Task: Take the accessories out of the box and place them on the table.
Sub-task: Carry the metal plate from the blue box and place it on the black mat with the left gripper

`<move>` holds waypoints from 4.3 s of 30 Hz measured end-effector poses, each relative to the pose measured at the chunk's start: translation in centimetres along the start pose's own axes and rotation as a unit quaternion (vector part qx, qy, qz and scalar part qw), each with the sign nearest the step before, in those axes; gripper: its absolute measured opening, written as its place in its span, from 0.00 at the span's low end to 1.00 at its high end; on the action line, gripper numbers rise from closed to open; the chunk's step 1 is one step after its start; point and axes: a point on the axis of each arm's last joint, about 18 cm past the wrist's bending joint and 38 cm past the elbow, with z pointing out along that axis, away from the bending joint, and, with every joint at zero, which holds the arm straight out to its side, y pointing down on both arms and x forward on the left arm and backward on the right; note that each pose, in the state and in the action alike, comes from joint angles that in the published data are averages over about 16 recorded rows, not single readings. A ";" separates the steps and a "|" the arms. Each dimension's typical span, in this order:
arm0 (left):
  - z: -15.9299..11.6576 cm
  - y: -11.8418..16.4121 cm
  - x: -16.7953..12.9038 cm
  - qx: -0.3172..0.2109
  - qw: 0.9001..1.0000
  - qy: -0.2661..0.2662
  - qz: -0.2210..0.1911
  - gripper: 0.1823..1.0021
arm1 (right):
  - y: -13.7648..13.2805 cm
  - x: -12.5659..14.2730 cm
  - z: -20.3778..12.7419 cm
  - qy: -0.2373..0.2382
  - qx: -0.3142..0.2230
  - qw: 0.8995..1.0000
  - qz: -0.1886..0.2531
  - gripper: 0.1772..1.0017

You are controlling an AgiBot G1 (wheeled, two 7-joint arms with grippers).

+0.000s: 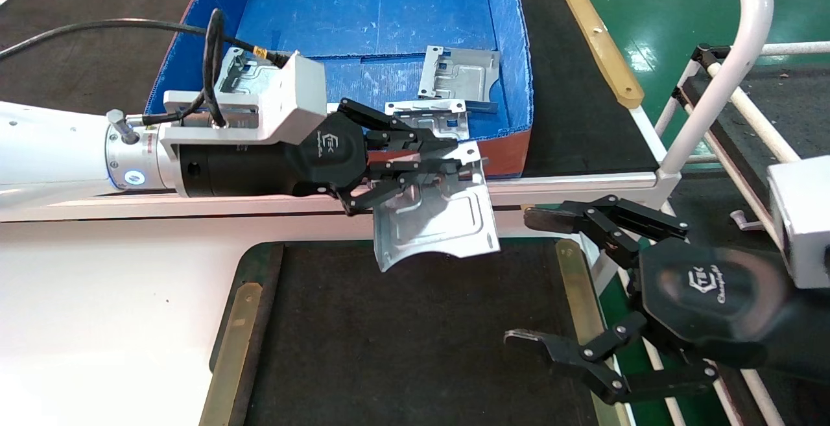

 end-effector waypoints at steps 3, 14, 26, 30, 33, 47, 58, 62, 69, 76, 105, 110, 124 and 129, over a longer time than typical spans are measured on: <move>0.0 -0.3 0.5 0.005 1.000 0.008 0.009 0.11 | 0.0 0.0 0.0 0.000 0.000 1.000 0.000 1.00; 0.1 -1.0 3.1 0.020 0.998 0.052 0.028 0.11 | 0.0 0.0 0.0 0.000 0.000 1.000 0.000 1.00; 2.3 2.4 6.5 -0.009 0.995 0.102 0.013 0.11 | 0.0 0.0 0.0 0.000 0.000 1.000 0.000 1.00; 3.5 4.3 7.1 -0.024 0.994 0.103 0.009 0.11 | 0.0 0.0 0.0 0.000 0.000 1.000 0.000 1.00; 4.6 5.8 7.6 -0.035 0.994 0.100 0.012 0.11 | 0.0 0.0 0.0 0.000 0.000 1.000 0.000 1.00; 9.9 12.0 9.5 -0.091 0.991 0.072 0.072 0.11 | 0.0 0.0 0.0 0.000 0.000 1.000 0.000 1.00; 12.8 15.2 9.0 -0.155 0.982 0.004 0.107 0.11 | 0.0 0.0 0.0 0.000 0.000 1.000 0.000 1.00; 13.8 15.3 9.2 -0.157 0.982 -0.011 0.104 0.11 | 0.0 0.0 0.0 0.000 0.000 1.000 0.000 1.00; 15.2 15.0 10.2 -0.146 0.986 -0.018 0.082 0.11 | 0.0 0.0 0.0 0.000 0.000 1.000 0.000 1.00; 16.0 14.9 11.4 -0.134 0.989 -0.010 0.065 0.11 | 0.0 0.0 0.0 0.000 0.000 1.000 0.000 1.00; 17.3 14.9 14.3 -0.115 0.989 0.027 0.085 0.11 | 0.0 0.0 0.0 0.000 0.000 1.000 0.000 1.00; 17.3 15.1 14.0 -0.121 0.989 0.018 0.084 0.11 | 0.0 0.0 0.0 0.000 0.000 1.000 0.000 1.00; 17.6 15.4 13.4 -0.133 0.988 -0.010 0.071 0.11 | 0.0 0.0 0.0 0.000 0.000 1.000 0.000 1.00; 17.7 15.4 13.4 -0.132 0.989 -0.014 0.064 0.11 | 0.0 0.0 0.0 0.000 0.000 1.000 0.000 1.00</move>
